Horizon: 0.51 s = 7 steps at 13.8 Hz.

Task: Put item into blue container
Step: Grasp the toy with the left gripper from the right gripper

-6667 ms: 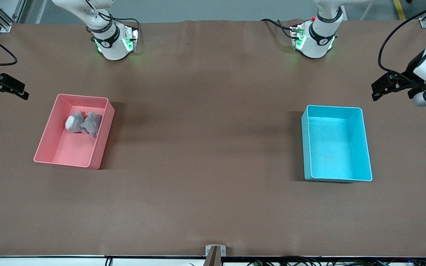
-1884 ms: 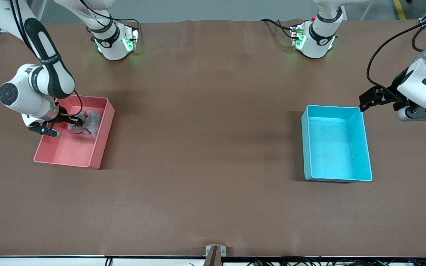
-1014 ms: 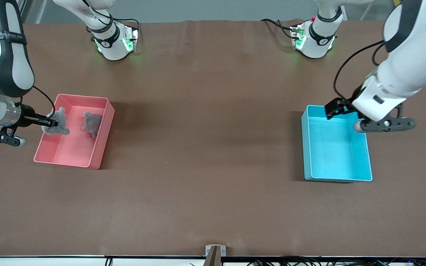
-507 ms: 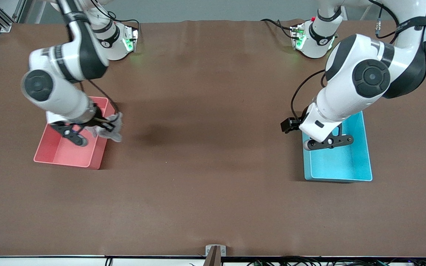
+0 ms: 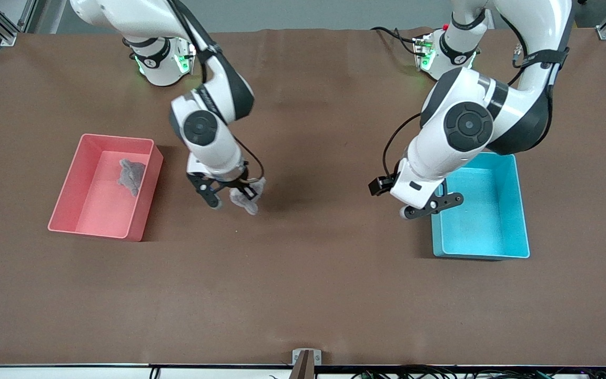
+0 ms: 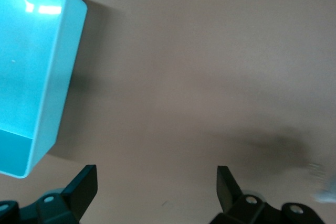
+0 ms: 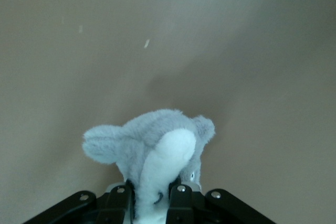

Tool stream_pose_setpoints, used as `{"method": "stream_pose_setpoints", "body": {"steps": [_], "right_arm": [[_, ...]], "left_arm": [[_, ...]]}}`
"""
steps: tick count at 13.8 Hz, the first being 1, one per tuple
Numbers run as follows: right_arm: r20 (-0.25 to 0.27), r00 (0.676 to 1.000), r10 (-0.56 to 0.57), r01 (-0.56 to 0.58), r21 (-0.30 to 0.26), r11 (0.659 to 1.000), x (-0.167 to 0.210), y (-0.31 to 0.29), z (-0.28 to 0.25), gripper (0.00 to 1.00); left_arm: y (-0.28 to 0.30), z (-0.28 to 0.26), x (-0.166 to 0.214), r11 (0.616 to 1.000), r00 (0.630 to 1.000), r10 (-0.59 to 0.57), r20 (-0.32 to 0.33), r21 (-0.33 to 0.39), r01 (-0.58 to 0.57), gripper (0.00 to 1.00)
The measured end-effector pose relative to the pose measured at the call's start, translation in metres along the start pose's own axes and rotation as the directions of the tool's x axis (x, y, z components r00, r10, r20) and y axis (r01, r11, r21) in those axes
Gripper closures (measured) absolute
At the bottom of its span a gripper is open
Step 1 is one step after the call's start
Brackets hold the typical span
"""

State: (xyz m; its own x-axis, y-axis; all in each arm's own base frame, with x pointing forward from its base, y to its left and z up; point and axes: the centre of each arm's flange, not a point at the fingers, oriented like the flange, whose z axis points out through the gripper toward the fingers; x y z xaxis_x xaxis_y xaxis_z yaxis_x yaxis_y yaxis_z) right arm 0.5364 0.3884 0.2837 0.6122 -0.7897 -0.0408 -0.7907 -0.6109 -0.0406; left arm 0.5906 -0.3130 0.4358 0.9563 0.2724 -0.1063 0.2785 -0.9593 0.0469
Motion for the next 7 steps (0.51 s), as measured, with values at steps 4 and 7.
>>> {"method": "stream_pose_setpoints", "body": {"steps": [4,7], "right_arm": [[0.001,0.997,0.072,-0.072,0.023,0.997,-0.046,-0.038,0.049,0.76],[0.017,0.996,0.091,-0.091,0.062,0.994,-0.049,-0.046,0.05,0.76]], "left_arm": [[0.021,0.036,0.001,1.0,1.0,0.002,0.001,-0.022,-0.002,0.0],[0.046,0.07,-0.01,0.997,0.997,-0.076,0.007,-0.033,0.076,0.0]]}}
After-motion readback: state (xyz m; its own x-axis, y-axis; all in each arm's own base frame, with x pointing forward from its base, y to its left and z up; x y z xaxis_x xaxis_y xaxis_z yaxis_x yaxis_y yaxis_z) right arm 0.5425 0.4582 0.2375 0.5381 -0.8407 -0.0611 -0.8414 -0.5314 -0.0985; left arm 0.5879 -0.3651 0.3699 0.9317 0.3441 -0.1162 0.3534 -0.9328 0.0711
